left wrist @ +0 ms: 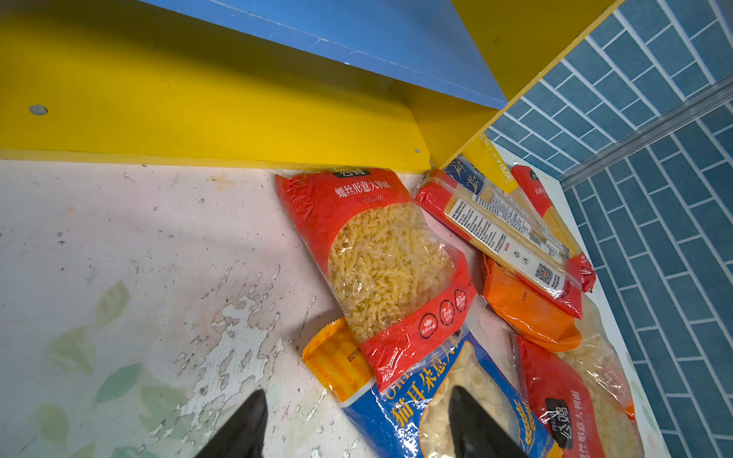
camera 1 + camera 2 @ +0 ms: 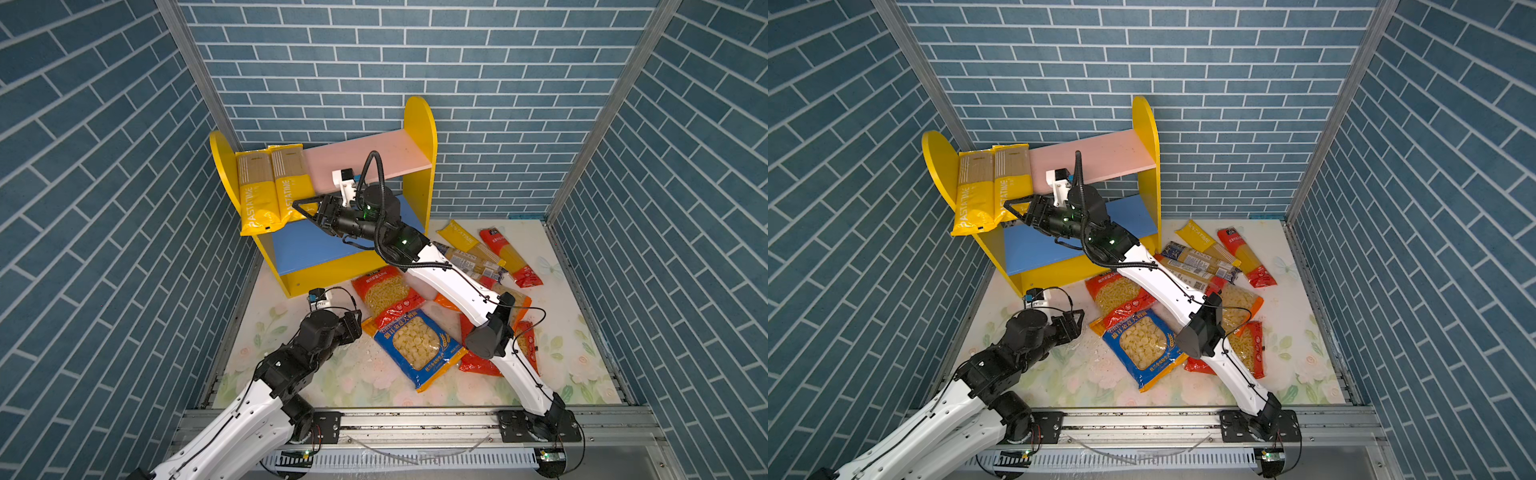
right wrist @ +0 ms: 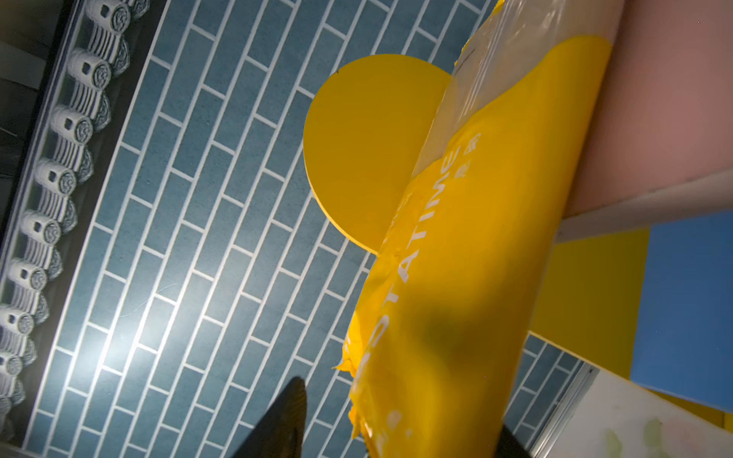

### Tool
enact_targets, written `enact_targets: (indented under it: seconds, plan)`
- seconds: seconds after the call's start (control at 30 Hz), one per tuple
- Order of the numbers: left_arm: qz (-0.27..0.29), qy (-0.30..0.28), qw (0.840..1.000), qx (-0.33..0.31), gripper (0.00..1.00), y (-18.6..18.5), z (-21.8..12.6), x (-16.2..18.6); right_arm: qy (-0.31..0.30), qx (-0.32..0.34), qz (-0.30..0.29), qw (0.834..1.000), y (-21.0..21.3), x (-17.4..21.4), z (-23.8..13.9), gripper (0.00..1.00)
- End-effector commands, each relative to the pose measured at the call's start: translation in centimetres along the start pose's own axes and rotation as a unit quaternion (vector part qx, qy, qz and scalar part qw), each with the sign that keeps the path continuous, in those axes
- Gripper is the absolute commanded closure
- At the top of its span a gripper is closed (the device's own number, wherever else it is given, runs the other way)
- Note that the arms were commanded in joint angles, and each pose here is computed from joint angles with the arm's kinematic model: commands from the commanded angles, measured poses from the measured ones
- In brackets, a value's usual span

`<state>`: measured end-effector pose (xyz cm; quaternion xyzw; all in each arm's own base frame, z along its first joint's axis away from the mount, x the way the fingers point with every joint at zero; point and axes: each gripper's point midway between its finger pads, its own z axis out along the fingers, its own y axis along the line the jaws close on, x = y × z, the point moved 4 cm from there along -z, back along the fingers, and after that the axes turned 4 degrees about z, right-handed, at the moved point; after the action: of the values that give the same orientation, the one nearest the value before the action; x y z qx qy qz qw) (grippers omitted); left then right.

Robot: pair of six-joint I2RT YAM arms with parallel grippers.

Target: Place and organize the pasta boxes and bags onto the shelf

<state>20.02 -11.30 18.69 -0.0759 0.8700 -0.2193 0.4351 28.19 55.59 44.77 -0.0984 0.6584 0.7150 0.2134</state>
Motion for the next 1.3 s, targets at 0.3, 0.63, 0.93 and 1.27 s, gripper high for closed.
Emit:
enact_targets:
  seconds: [0.3,0.63,0.93,1.27]
  plan:
    - [0.040,-0.016,0.998,0.044,0.27,-2.8,-0.1,-1.2,0.048,-0.055,-0.049,0.996,4.0,0.3,-4.3,0.37]
    - [0.077,-0.023,0.995,0.062,0.27,-4.4,0.1,-1.2,0.048,-0.020,-0.061,0.997,-0.3,0.7,-10.1,0.41]
    - [0.135,-0.019,0.988,0.075,0.26,-7.1,0.8,-0.2,0.000,0.097,-0.060,0.993,-5.6,1.0,-20.0,0.55]
    - [0.191,0.006,0.976,0.108,0.26,-11.9,3.0,3.0,-0.085,0.398,-0.004,0.913,-17.6,1.9,-37.6,0.48]
